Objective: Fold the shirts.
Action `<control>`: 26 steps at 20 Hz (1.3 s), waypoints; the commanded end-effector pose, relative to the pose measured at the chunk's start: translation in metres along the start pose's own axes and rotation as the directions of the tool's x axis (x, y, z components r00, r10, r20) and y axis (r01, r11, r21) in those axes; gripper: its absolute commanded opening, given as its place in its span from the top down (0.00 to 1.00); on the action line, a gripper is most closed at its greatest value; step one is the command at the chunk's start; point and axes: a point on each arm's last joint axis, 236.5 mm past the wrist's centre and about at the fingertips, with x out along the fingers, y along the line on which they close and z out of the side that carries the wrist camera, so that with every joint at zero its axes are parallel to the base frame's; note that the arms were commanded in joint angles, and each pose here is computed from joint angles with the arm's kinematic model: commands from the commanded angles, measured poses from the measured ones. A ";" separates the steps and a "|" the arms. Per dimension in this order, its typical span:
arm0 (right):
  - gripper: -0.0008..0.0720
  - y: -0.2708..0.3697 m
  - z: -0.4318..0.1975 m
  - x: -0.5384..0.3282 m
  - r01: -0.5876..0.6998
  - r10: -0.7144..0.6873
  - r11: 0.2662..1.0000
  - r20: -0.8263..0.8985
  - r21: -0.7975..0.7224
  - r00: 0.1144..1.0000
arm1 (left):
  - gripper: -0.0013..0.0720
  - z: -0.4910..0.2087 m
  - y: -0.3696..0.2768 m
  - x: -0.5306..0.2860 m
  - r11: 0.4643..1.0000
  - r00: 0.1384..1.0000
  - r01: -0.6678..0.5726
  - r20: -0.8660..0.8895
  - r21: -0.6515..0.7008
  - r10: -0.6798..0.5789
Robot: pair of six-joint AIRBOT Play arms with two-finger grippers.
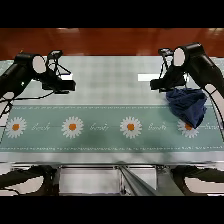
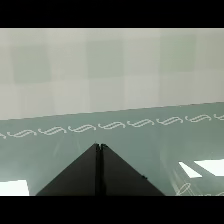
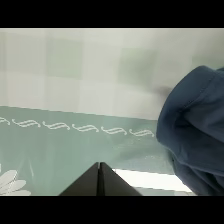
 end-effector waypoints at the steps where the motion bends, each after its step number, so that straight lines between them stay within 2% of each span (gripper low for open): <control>1: 0.94 0.000 0.000 0.000 0.000 0.000 1.000 0.000 -0.001 1.000 | 0.96 0.000 0.000 0.000 1.000 1.000 0.000 -0.001 0.000 0.000; 15: 0.94 0.000 0.001 0.000 -0.001 0.001 1.000 0.002 -0.001 1.000 | 0.96 0.000 0.000 0.000 1.000 1.000 0.000 -0.001 0.000 0.000; 20: 0.92 0.007 0.069 -0.011 -0.027 0.031 0.999 0.292 -0.017 0.956 | 0.95 0.014 -0.001 0.000 1.000 0.998 0.005 0.058 0.001 -0.006; 21: 0.65 0.004 0.085 -0.016 -0.007 0.016 1.000 0.359 -0.026 0.933 | 0.88 0.022 -0.001 0.000 1.000 0.996 0.005 0.090 0.003 -0.006; 22: 0.42 -0.008 0.096 -0.023 0.058 -0.034 0.997 0.404 -0.047 0.914 | 0.61 0.026 0.000 -0.001 1.000 0.994 0.000 0.108 0.007 -0.001; 23: 0.41 -0.032 0.102 -0.033 0.158 -0.124 0.986 0.423 -0.048 0.898 | 0.29 0.030 0.009 -0.002 0.999 0.992 -0.041 0.123 0.024 0.038; 25: 0.41 -0.094 0.091 -0.051 0.307 -0.293 0.951 0.357 0.016 0.887 | 0.28 0.026 0.037 -0.011 0.991 0.987 -0.130 0.102 0.028 0.126; 26: 0.41 -0.122 0.076 -0.053 0.321 -0.321 0.946 0.299 0.053 0.899 | 0.28 0.024 0.046 -0.018 0.991 0.986 -0.132 0.106 0.008 0.131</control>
